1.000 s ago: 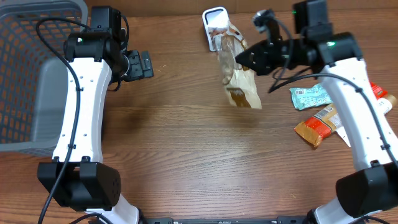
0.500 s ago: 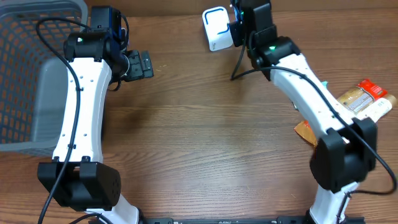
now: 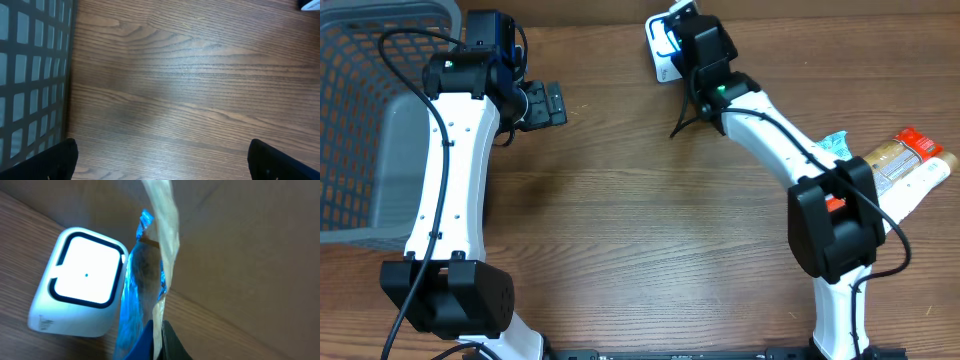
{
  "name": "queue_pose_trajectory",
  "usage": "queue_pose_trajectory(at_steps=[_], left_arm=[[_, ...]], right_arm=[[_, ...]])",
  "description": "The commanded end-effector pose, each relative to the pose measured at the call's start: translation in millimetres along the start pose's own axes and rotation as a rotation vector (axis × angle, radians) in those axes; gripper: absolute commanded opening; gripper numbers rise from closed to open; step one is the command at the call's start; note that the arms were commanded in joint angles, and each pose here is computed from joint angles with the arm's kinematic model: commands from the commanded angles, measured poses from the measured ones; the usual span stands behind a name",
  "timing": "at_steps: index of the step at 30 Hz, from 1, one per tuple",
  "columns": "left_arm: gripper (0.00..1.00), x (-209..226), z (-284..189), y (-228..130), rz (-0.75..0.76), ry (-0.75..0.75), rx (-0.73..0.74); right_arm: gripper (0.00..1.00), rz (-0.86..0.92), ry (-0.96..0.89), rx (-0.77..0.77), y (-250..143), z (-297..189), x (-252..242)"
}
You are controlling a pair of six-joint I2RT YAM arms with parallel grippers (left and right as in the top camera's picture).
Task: Scan the item barcode
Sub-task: 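Hold the snack pouch in front of the white scanner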
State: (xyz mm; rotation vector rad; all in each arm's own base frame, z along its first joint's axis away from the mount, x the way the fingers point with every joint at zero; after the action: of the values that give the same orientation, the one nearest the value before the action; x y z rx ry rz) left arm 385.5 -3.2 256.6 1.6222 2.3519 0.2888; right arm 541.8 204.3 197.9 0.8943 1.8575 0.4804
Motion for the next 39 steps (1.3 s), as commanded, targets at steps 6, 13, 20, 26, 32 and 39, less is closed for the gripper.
queue_pose_trajectory(at_steps=[6, 13, 20, 26, 32, 39], left_arm=[[1.0, -0.4, 2.8, -1.2, 0.02, -0.002, 0.01], [0.99, -0.4, 2.8, -1.2, 0.02, -0.002, 0.01], [1.0, -0.4, 2.8, -1.2, 0.02, -0.002, 0.01], [1.0, -0.4, 2.8, -1.2, 0.02, -0.002, 0.01], [1.0, -0.5, 2.8, -1.3, 0.02, -0.002, 0.01], [1.0, -0.4, 2.8, -1.2, 0.02, -0.002, 0.01]], right_arm=[[0.04, -0.183, -0.091, -0.016, 17.0, -5.6, 5.5], [0.04, -0.22, -0.104, -0.019, 20.0, -6.9, 11.9], [0.04, -0.284, -0.137, 0.025, 9.0, 2.8, 19.0], [0.04, -0.284, -0.208, 0.017, 16.3, -0.4, 10.7], [0.04, -0.291, -0.203, 0.009, 20.0, -3.9, 16.8], [0.04, -0.29, -0.213, 0.015, 20.0, -5.0, 15.4]])
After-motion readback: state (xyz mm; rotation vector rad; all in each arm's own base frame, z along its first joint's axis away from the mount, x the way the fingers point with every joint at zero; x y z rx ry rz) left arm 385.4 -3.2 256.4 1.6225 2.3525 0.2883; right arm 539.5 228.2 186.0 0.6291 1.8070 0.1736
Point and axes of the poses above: each gripper's point midway between its finger pads, its own z axis out along the fingers, its own x axis along the line the jaws close on, y = z × x, the point moved 5 cm from there along -z, back along the fingers, and after that the axes turned 7 degrees about -z, right-handed, at the moved point
